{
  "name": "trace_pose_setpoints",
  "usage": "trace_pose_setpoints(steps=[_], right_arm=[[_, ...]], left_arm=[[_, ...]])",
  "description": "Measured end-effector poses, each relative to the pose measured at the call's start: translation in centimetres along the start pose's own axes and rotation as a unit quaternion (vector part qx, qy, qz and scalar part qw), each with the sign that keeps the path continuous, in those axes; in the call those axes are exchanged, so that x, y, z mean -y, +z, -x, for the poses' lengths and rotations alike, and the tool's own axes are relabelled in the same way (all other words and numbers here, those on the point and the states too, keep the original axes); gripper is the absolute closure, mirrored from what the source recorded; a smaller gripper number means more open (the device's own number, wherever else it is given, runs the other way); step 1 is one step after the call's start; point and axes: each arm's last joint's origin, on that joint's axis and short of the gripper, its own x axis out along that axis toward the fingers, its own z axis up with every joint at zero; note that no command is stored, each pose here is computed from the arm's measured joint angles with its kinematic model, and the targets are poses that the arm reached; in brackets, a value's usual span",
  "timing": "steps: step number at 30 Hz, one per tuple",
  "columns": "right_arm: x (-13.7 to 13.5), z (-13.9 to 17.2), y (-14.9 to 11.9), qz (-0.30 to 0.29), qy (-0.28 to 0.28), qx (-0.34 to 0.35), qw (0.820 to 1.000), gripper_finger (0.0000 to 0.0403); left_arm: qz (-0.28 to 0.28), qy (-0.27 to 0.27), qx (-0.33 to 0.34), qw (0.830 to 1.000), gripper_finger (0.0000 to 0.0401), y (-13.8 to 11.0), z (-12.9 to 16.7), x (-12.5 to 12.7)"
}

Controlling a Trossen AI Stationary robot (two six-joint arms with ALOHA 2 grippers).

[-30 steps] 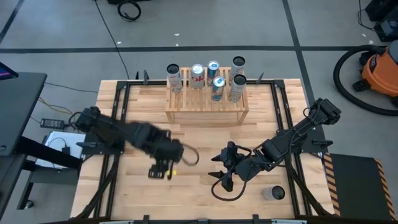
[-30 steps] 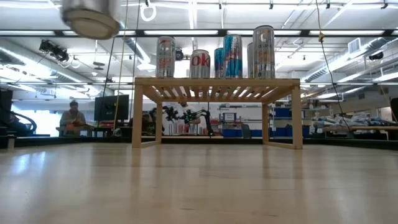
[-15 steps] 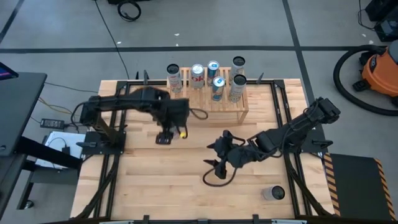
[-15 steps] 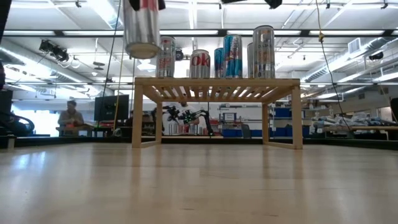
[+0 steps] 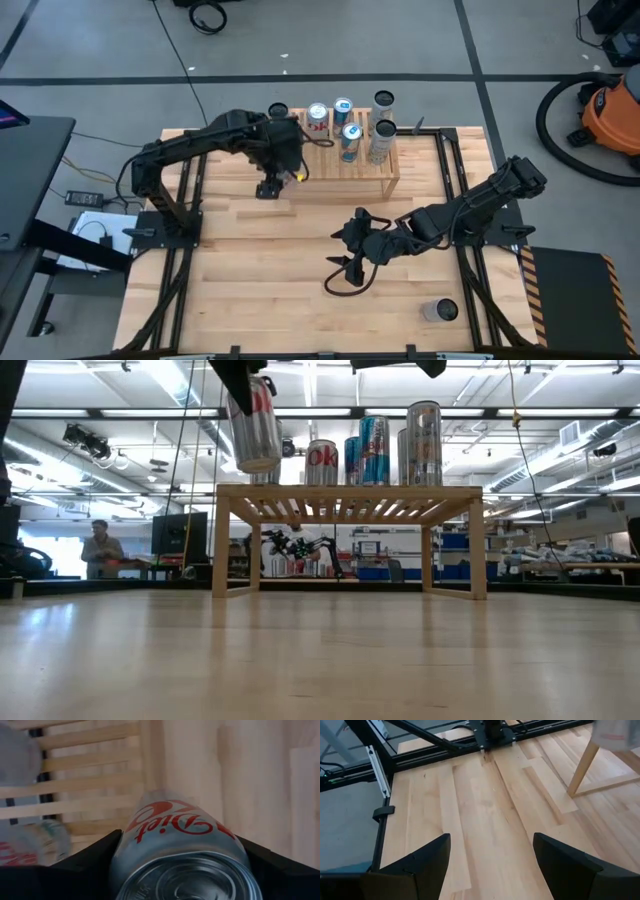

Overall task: Place canned beverage on shelf
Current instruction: Put the silver soda can on the shelf aligned with the other silver soda can

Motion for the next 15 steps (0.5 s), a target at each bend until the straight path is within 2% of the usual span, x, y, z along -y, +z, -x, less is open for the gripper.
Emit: trace_pose_setpoints(steps=[7,15], right_arm=[[0.0,0.0,0.0,0.000,-0.007,0.004,1.000,0.0111],[0.2,-0.1,0.1,0.001,-0.011,0.005,1.000,0.0111]], left_arm=[[0.020,0.011,-0.005,1.000,0.0092,-0.8,-0.2,-2.2],[0.010,0.023,-0.001,1.000,0.0092,-1.3,-0.2,-3.8]])
